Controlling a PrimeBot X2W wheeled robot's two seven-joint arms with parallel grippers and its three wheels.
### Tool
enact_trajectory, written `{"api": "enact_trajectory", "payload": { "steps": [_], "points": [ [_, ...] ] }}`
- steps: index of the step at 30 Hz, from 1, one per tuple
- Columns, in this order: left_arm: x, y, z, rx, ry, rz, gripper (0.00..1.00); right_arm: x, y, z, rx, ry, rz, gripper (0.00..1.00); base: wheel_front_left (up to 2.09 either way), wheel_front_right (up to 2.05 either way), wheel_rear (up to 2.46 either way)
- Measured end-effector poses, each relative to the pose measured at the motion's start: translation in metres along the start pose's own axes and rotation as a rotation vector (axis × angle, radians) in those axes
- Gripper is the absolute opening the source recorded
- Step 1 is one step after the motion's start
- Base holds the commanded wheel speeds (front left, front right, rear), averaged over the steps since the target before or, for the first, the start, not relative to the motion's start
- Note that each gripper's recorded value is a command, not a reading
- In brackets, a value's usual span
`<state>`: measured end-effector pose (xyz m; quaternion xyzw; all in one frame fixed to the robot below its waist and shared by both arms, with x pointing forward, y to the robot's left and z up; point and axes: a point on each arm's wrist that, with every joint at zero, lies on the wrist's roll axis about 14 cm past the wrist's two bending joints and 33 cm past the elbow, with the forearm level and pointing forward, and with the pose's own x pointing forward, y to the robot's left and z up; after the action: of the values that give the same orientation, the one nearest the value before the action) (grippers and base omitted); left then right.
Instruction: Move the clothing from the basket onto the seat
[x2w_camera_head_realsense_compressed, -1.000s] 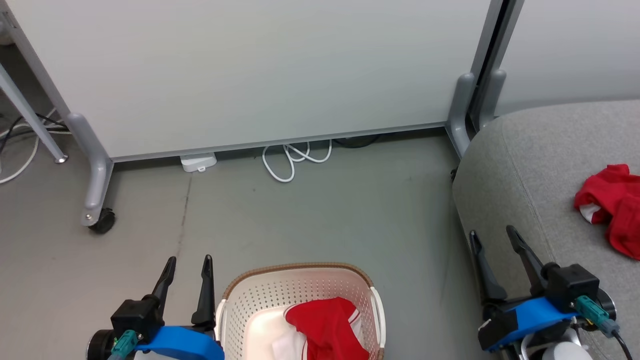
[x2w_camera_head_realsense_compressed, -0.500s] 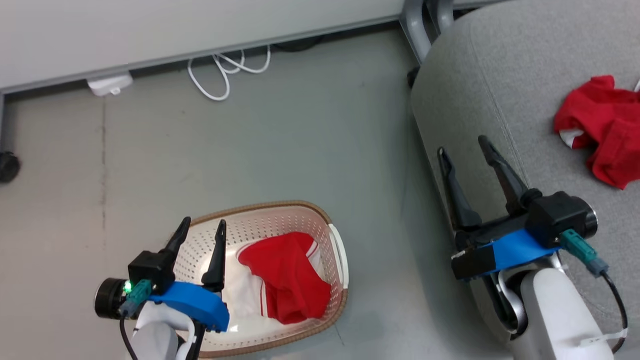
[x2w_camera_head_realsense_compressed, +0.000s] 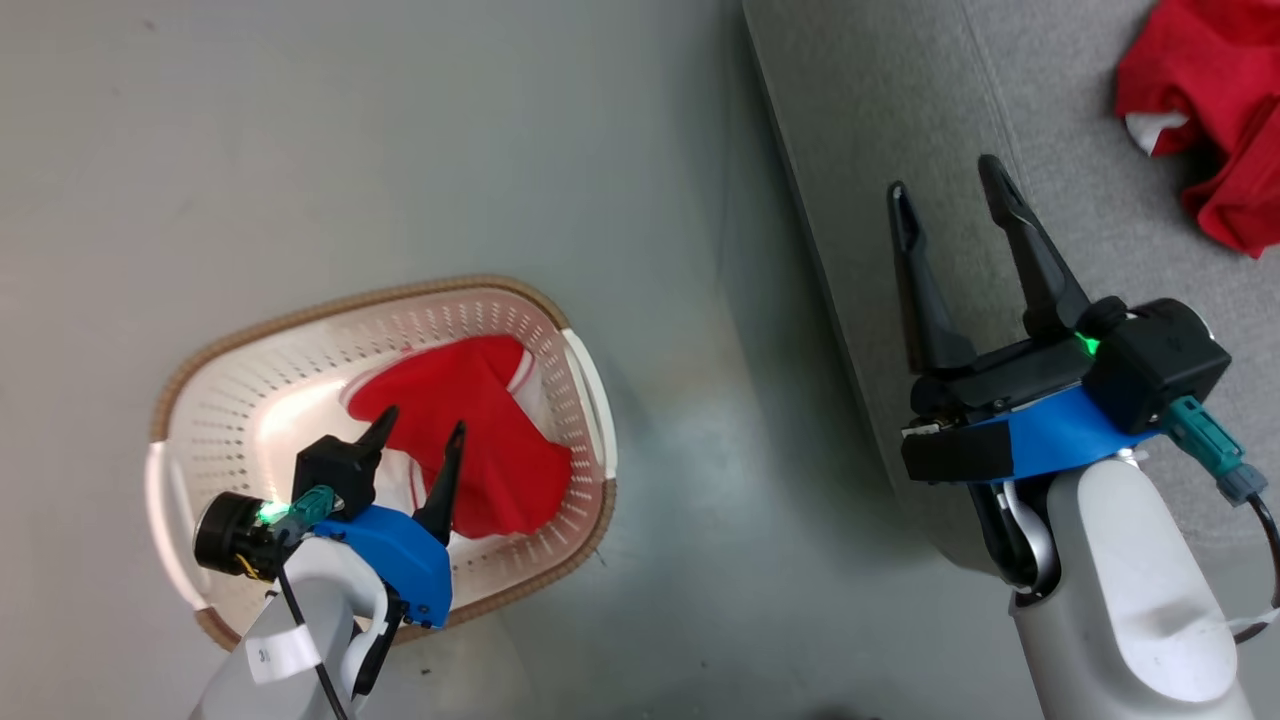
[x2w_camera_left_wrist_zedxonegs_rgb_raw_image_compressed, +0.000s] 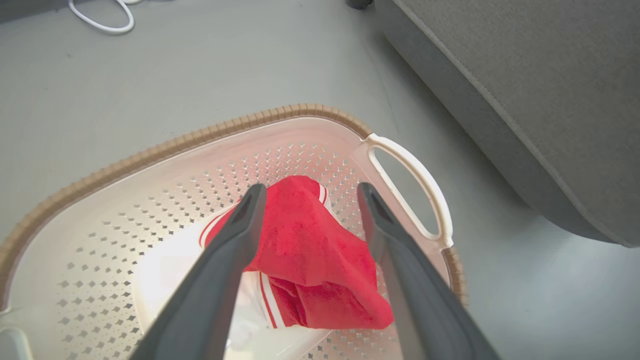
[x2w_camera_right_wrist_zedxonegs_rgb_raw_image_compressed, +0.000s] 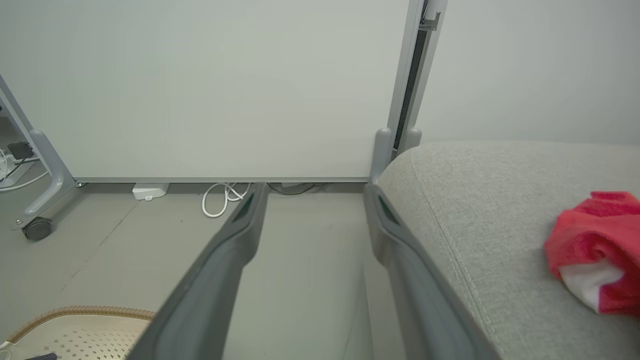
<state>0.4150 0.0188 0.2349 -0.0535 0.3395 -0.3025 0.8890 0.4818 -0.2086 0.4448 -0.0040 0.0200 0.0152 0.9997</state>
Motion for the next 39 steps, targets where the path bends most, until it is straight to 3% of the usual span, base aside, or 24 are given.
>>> {"api": "enact_trajectory", "payload": {
  "steps": [9, 22, 32, 39],
  "points": [
    [0.032, -0.005, -0.067, -0.076, 0.239, -0.076, 1.00, 0.007, -0.007, -0.038, 0.001, 0.081, -0.006, 1.00, 0.00, 0.00, 0.00],
    [0.068, 0.001, -0.105, -0.107, 0.390, -0.084, 1.00, 0.008, -0.013, -0.057, 0.010, 0.120, -0.015, 1.00, 0.00, 0.00, 0.00],
    [0.065, 0.003, -0.143, -0.132, 0.542, -0.039, 1.00, 0.004, -0.019, -0.062, 0.007, 0.136, -0.033, 1.00, 0.00, 0.00, 0.00],
    [0.069, 0.002, -0.141, -0.099, 0.537, -0.043, 1.00, 0.003, -0.022, -0.058, 0.011, 0.131, -0.043, 1.00, 0.00, 0.00, 0.00]
  ]
}}
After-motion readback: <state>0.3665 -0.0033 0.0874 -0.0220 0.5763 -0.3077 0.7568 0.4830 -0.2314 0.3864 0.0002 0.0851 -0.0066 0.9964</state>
